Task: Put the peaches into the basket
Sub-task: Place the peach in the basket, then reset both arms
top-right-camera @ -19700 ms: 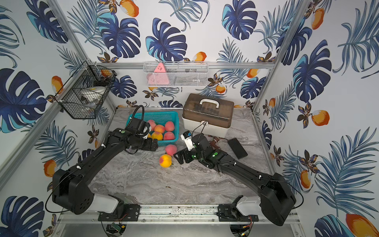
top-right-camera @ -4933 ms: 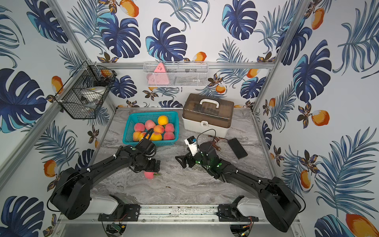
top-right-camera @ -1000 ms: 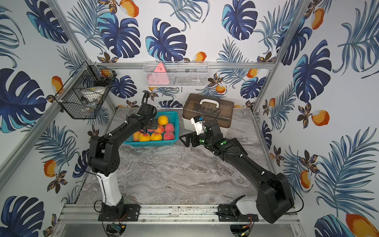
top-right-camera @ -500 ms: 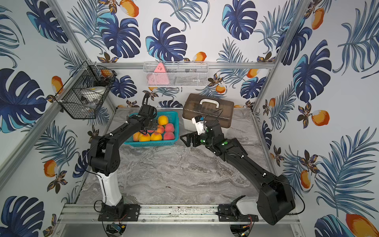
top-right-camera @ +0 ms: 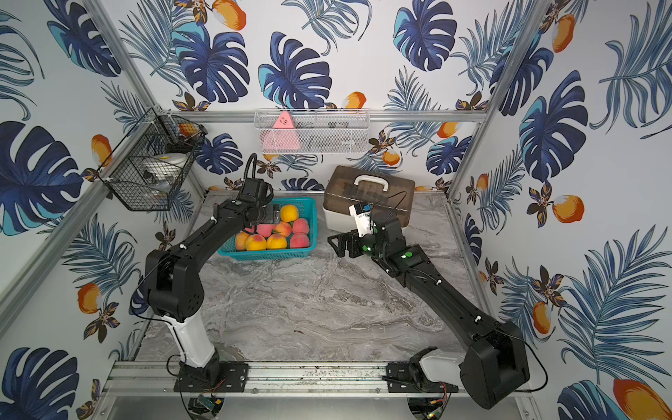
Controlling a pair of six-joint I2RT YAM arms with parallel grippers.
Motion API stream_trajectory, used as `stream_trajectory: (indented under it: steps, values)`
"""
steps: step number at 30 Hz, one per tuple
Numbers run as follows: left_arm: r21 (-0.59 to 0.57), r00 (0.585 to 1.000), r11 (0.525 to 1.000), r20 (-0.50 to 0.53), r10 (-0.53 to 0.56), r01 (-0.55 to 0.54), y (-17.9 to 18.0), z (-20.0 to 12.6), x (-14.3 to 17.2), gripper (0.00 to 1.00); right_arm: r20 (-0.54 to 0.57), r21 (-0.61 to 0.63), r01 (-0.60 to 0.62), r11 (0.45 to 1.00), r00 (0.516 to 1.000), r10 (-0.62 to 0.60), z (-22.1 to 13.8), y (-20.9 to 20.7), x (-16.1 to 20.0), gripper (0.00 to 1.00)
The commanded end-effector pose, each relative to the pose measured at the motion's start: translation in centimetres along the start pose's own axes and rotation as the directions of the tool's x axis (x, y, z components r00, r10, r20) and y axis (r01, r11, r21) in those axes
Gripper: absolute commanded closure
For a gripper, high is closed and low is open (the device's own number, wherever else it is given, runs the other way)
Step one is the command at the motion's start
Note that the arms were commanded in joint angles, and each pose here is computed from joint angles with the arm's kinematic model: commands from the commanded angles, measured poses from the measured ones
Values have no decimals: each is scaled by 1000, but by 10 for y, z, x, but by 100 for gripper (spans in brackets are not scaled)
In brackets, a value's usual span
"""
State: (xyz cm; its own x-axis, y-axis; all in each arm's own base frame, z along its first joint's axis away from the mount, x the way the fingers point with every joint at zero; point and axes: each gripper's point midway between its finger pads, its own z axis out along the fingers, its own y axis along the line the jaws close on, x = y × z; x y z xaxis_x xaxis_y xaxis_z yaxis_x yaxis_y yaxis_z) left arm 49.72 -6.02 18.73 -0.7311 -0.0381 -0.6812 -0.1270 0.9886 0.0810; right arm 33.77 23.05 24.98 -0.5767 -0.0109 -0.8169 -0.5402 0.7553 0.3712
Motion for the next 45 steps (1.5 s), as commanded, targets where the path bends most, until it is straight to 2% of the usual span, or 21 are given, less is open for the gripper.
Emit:
stream_trajectory:
  steps: [1,4,6,9,11,15,19,23,25,28,32,34,37,40,41,42,43,44,45]
  values:
    - [-4,999,1000,19,27,-27,0,-22,-5,1,-25,133,6,991,1000,-3,-8,-23,9,0]
    - [24,999,999,31,21,-22,-6,-41,-3,1,-8,299,-3,954,1000,6,-20,-51,9,0]
    - [50,999,999,45,13,-15,-10,-53,-1,1,-21,363,16,932,1000,-9,-26,-62,12,0]
    - [125,997,992,79,-12,2,-17,-76,3,1,-38,412,28,911,999,-13,-30,-72,17,0]
    - [199,990,979,126,-58,32,-20,-97,4,1,-39,436,-6,900,999,26,-33,-77,19,0]
    - [276,965,957,214,-149,87,-12,-133,9,1,-37,413,-55,909,996,77,-36,-71,23,0]
    - [276,933,954,300,-201,117,9,-162,20,1,60,474,-120,872,993,105,-62,-80,24,0]
    - [242,914,959,339,-225,146,29,-176,37,1,209,516,-152,843,977,49,-95,-86,19,0]
    - [219,924,965,319,-212,145,33,-173,48,1,244,574,-168,801,969,28,-106,-98,21,0]
    - [175,945,972,258,-200,158,38,-162,69,1,254,682,-179,709,967,0,-116,-122,31,0]
    - [76,957,979,208,-203,191,54,-146,98,1,214,723,-136,677,976,-33,-108,-135,43,0]
    - [11,962,981,193,-193,195,66,-144,109,1,286,774,-223,592,958,-12,-122,-149,45,0]
    - [7,960,983,215,-181,184,71,-147,116,1,299,790,-237,566,954,-17,-121,-157,46,0]
    - [10,943,977,263,-206,211,77,-151,119,1,291,830,-285,479,955,64,-120,-177,58,0]
    - [18,937,976,279,-212,215,78,-152,119,1,252,830,-260,493,964,85,-113,-180,61,0]
    - [30,931,976,294,-217,218,77,-152,119,1,252,857,-278,433,961,118,-118,-192,68,0]
    - [49,924,974,311,-223,219,75,-152,120,1,274,884,-315,345,948,164,-127,-203,78,0]
    - [67,918,973,324,-229,220,73,-151,120,1,280,898,-329,293,939,198,-131,-211,85,0]
    - [90,911,973,341,-231,213,71,-152,120,1,248,900,-308,307,944,220,-124,-219,91,0]
